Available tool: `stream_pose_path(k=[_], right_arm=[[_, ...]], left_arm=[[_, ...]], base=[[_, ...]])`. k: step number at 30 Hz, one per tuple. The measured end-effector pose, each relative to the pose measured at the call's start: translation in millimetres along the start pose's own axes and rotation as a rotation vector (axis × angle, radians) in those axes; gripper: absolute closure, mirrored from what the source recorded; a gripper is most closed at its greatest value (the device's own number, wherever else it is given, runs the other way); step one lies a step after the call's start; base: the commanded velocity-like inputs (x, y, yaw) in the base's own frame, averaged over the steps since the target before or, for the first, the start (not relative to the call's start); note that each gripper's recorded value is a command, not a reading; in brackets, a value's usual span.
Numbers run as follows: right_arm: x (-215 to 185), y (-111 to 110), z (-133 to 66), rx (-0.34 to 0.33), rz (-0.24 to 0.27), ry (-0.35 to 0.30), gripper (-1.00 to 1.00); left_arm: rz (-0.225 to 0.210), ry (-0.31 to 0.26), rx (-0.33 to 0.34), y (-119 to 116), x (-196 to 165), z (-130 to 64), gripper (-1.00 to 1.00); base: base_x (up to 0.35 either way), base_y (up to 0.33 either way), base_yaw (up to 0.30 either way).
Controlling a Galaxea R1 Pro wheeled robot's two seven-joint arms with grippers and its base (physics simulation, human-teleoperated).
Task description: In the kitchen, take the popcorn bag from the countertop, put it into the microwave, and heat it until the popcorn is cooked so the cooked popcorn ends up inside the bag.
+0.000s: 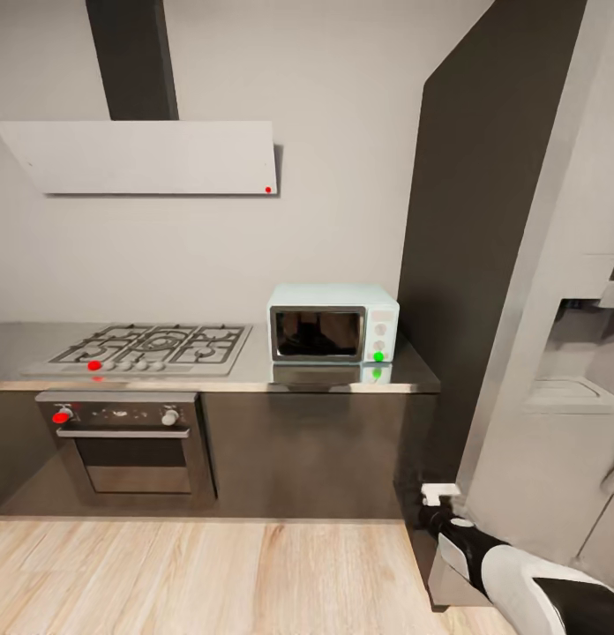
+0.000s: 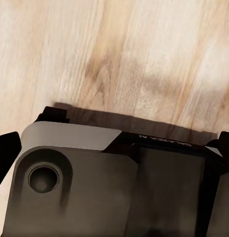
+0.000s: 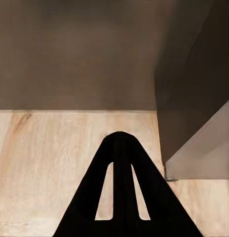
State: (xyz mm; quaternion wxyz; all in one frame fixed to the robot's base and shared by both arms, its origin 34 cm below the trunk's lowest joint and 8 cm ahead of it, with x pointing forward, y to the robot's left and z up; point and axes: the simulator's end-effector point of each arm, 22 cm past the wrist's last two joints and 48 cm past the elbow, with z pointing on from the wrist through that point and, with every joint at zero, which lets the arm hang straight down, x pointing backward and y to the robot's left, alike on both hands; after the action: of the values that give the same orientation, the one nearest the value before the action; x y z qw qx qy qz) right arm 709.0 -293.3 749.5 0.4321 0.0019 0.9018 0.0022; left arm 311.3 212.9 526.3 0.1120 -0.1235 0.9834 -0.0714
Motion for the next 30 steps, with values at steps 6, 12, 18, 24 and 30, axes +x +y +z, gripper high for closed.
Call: stream_pose_path(k=[6,12,18,24,30], right_arm=[[224,-1,-54.3,-0.002,-0.026,0.293,1.0],[377,1,-136.9,-0.007,-0.023,0.525,1.0],[458,2,-201.0,-0.007,-0.02,0.641,1.0],[466,8,-208.5,-0.018,-0.022,0.656,1.0],[466,8,-208.5,-0.018,-0.022,0.656,1.0]], left_arm=[[0.0,-0.001,-0.001,1,0,-0.1,-1.0],[0.0,-0.001,-0.002,1,0,-0.1,-1.0],[0.0,-0.001,-0.002,1,0,-0.1,-1.0],[0.019,-0.01,-0.009,9,-7,-0.8,-1.0],[0.02,-0.01,-0.009,9,-6,-0.8,-1.0]], base=[[-0.001,0.0,0.0],[0.0,0.0,0.0],[0.0,0.0,0.0],[0.0,0.0,0.0],[0.0,0.0,0.0]])
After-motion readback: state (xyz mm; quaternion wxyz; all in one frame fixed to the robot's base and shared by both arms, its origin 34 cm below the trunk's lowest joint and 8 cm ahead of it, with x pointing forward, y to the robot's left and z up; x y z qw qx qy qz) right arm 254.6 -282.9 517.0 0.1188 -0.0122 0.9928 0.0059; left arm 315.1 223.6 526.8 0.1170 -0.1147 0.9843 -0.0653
